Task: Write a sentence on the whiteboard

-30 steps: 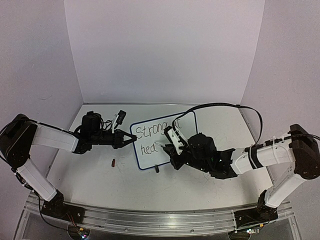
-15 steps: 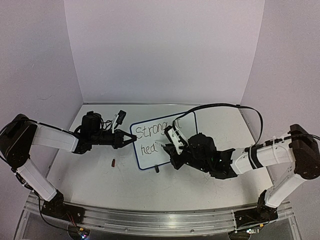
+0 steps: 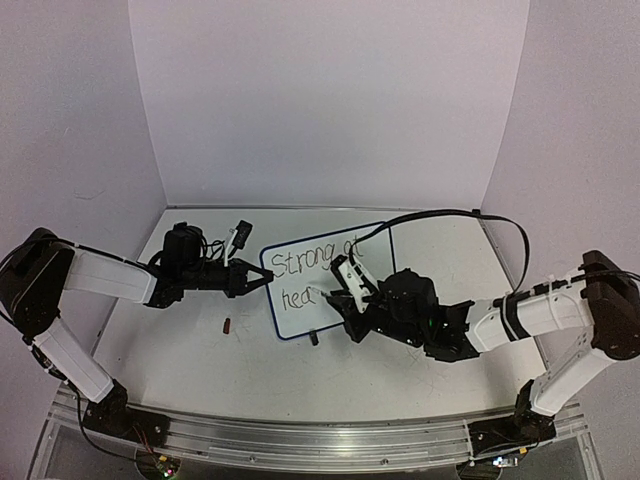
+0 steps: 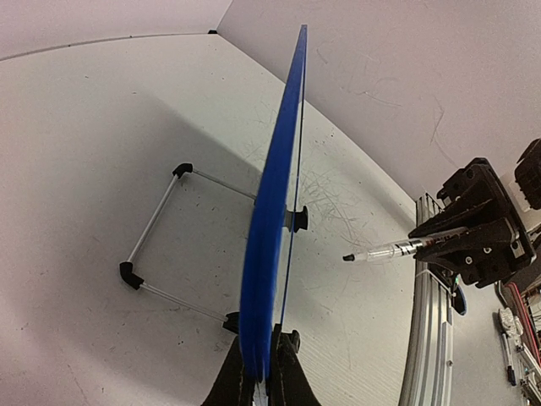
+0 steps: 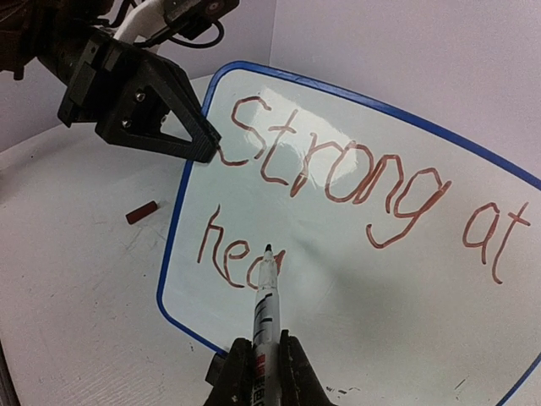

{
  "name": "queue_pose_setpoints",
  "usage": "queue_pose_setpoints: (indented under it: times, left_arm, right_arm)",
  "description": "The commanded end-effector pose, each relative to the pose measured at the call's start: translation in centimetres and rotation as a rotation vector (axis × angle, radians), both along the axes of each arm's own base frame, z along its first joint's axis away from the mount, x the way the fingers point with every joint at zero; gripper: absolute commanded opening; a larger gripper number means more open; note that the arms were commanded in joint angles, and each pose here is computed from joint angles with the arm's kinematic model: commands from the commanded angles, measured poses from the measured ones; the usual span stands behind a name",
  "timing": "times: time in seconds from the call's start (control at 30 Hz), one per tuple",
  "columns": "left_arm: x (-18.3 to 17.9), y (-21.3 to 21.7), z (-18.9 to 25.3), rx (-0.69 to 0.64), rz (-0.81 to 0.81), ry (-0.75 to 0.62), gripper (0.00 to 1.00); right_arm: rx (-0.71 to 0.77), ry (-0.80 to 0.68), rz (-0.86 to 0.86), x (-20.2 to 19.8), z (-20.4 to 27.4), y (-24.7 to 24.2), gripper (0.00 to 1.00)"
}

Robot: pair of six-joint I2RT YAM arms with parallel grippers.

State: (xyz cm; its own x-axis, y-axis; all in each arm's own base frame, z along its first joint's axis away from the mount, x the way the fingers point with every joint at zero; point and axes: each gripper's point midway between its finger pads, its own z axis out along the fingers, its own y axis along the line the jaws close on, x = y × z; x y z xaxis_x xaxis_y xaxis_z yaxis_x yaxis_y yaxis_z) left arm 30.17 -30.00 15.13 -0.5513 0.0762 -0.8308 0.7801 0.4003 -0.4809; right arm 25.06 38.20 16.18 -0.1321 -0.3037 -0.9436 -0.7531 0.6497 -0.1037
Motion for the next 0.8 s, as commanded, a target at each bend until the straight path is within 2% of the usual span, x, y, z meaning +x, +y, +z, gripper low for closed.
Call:
queue_pose_setpoints:
  times: [0.0,0.77]
  left_arm:
    - [1.7,1.6,-0.9,0.08,0.111,-0.026,0.0]
    - [1.7,1.6,-0.7,0.077,0.121,-0.025,0.0]
  right_arm:
    - [0.081,-0.043,0.054,-0.9,2.8,0.0,0.0]
    - [0.069,-0.041,-0.036,0.2,2.3,-1.0,0.0]
